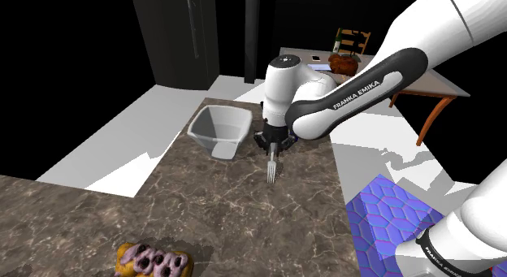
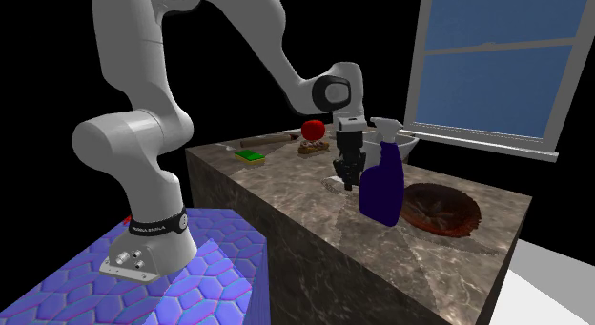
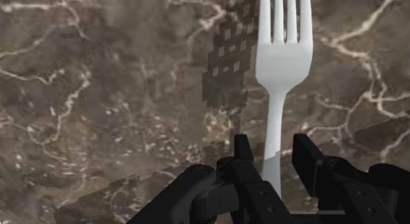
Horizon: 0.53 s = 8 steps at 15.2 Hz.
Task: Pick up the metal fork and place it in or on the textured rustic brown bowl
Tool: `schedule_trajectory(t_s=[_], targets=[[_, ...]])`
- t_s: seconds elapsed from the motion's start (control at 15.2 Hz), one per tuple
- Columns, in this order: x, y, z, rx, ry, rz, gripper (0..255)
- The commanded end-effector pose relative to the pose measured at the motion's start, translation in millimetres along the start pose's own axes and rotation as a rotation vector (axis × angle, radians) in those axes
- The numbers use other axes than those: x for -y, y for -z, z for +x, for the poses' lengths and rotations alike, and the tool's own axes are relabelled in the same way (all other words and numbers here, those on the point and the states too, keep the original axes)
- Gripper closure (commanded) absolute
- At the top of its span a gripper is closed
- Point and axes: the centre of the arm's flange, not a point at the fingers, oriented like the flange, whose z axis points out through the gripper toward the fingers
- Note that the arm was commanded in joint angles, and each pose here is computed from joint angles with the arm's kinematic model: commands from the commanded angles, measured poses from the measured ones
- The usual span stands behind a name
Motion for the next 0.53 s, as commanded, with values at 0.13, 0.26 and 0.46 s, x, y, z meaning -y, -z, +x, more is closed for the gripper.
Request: schedule_trajectory(t_s=[0.13,0.26,0.46], targets=[[0.0,0.0,0.0,0.0,0.0,0.0,255],[0.0,0.0,0.0,0.0,0.0,0.0,255],[-0.1,5.2,0.8,0.0,0.0,0.0,255]])
